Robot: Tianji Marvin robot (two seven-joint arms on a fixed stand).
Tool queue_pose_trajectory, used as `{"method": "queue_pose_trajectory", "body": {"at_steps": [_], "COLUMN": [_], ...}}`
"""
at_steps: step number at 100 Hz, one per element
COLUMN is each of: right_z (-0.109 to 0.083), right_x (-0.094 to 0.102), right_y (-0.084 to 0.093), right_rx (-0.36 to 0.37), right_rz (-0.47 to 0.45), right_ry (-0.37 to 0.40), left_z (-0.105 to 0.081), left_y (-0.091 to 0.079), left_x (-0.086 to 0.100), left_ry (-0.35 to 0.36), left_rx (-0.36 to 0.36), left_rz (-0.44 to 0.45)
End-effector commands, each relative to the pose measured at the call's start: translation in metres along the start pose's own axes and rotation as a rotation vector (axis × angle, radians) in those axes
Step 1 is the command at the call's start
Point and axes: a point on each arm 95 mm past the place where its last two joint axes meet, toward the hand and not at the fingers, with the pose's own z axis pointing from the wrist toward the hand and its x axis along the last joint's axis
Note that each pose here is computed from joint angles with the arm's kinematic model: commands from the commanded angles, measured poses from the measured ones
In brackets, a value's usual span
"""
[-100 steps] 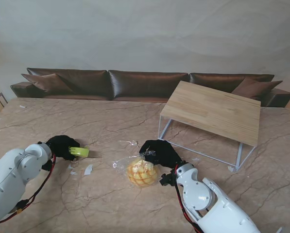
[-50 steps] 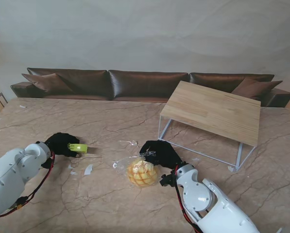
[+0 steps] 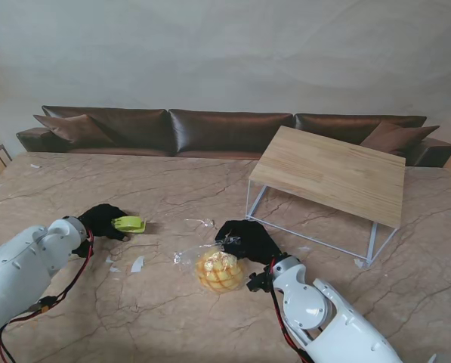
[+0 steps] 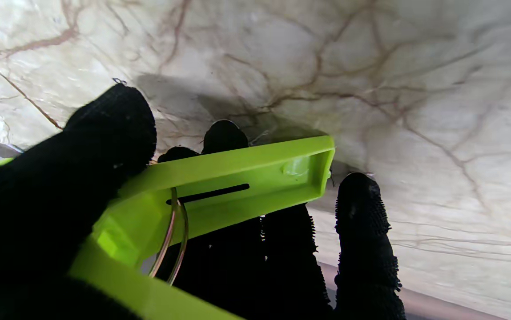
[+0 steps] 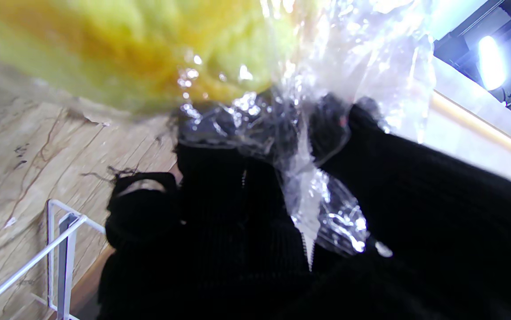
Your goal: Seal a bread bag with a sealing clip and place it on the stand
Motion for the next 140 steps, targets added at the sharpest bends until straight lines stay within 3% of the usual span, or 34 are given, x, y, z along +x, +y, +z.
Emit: {"method": "queue_pose_trajectory", "body": {"at_steps": [1,21,39,50,79,104,140], "right_z": [0.001,0.002,0.002,0.001,0.001,0.003,0.003], "right_x": [0.002,0.003,0.002,0.002,0.001,0.0,-0.001], "right_y": [-0.003,-0.003,-0.004,-0.006,-0.007,-0.01,-0.009], "right_rx": [0.009,0.008,0.008,0.008,0.017,0.027,0.033], "right_rz": [0.006,0.001,0.005,0.008,0.01,0.018,0.012], "right_ry": [0.002,0.007,0.006,0.008,0.006,0.007,0.003], "left_z": [-0.028,-0.038,-0.046,-0.046,-0.04,-0.039,-0.037], "left_y": [0.102,0.087,0.086,0.09,0.106,0.115,0.122], "left_x": [-0.008,-0.012,-0.016,-0.019,-0.021,-0.024,-0.024], "left_ry": [-0.054,-0.1,-0.156,-0.184,-0.19,-0.211,-0.22], "left_rx": [-0.226,-0.226,-0.23,-0.261,-0.245,-0.296,-0.297], "left_rz": [-0.013,0.019,0.046,0.054,0.072,0.064,-0.025]}}
